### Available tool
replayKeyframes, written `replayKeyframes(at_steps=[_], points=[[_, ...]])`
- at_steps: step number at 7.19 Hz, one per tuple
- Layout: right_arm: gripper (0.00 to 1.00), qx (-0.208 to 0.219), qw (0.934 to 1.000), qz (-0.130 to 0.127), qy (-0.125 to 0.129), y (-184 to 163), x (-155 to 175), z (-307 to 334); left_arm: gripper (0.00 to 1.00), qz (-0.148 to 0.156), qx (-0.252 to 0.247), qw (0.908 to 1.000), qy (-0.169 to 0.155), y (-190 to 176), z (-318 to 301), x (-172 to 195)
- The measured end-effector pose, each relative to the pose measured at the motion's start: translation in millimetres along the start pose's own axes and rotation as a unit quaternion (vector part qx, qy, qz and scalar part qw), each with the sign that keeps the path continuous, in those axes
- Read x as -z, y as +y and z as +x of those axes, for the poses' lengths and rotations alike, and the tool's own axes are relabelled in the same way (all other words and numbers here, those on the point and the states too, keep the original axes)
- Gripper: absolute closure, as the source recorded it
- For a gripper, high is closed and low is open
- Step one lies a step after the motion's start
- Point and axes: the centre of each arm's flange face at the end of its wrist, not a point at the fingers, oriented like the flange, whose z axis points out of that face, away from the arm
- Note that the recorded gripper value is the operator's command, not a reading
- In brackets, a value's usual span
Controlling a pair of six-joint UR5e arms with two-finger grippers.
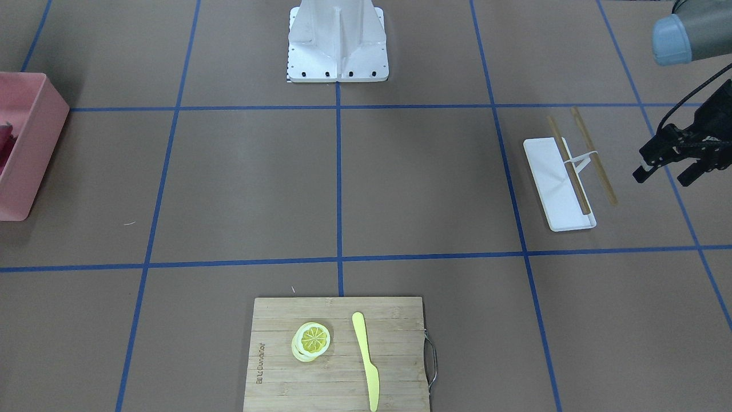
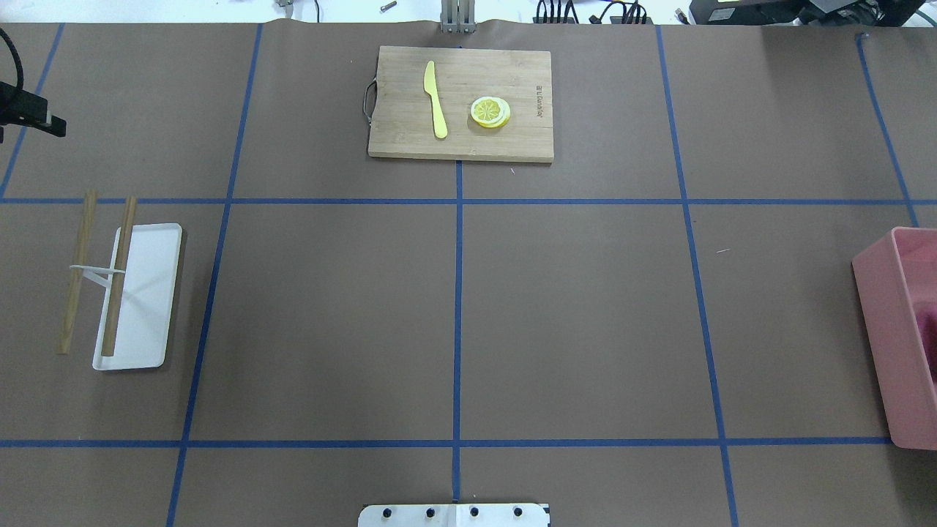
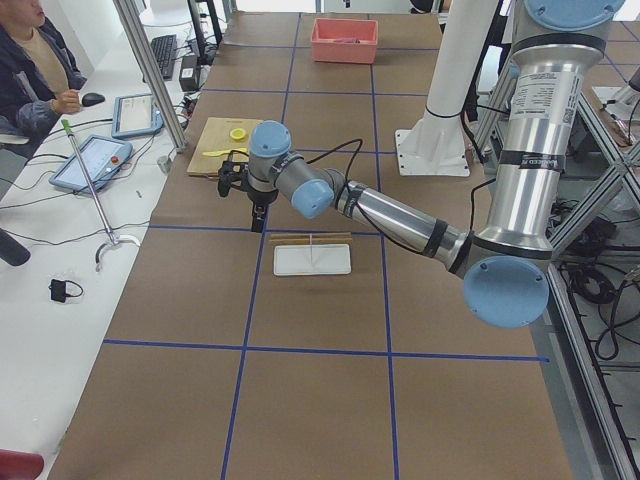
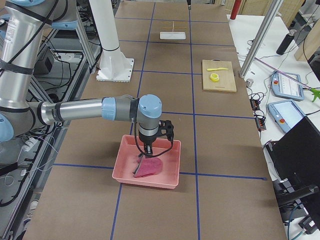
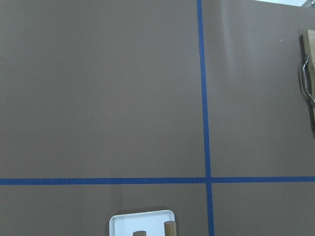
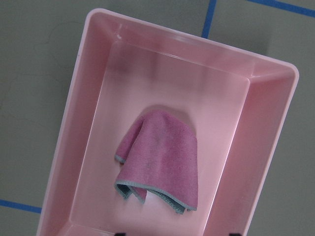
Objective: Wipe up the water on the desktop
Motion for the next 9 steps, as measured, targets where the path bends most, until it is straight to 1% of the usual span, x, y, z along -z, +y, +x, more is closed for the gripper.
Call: replayKeyframes(at_steps=[2,3,4,5,6,7,9], points=[[0.00,0.003,1.0000,0.004,0.000,-12.2,-0.2,2.6,0.02,-0.005,-0.057,0.9981,-0.024,12.3,-48.4,0.1],[0.00,0.004,1.0000,0.005,-0.001,-23.8,-1.1,5.6,0.02,-0.015,-0.098,0.9942,-0.041,21.2,-93.8,0.2],[0.00,0.006,1.0000,0.006,-0.001,-33.9,-1.9,8.3,0.02,-0.031,-0.134,0.9893,-0.049,41.4,-140.3,3.1],[0.00,0.008,0.9999,0.008,-0.001,-39.6,-1.6,9.1,0.02,-0.055,-0.141,0.9875,-0.042,66.2,-169.9,4.8],[0.00,0.012,0.9998,0.013,0.000,-43.2,-1.1,9.4,0.02,-0.072,-0.125,0.9889,-0.033,76.7,-184.6,9.6],[0.00,0.016,0.9997,0.017,0.001,-45.8,-3.6,12.2,0.02,-0.078,-0.103,0.9911,-0.031,79.1,-194.8,20.7],[0.00,0.017,0.9997,0.017,-0.002,-46.2,-8.9,17.0,0.02,-0.078,-0.089,0.9924,-0.033,84.6,-202.3,31.0]])
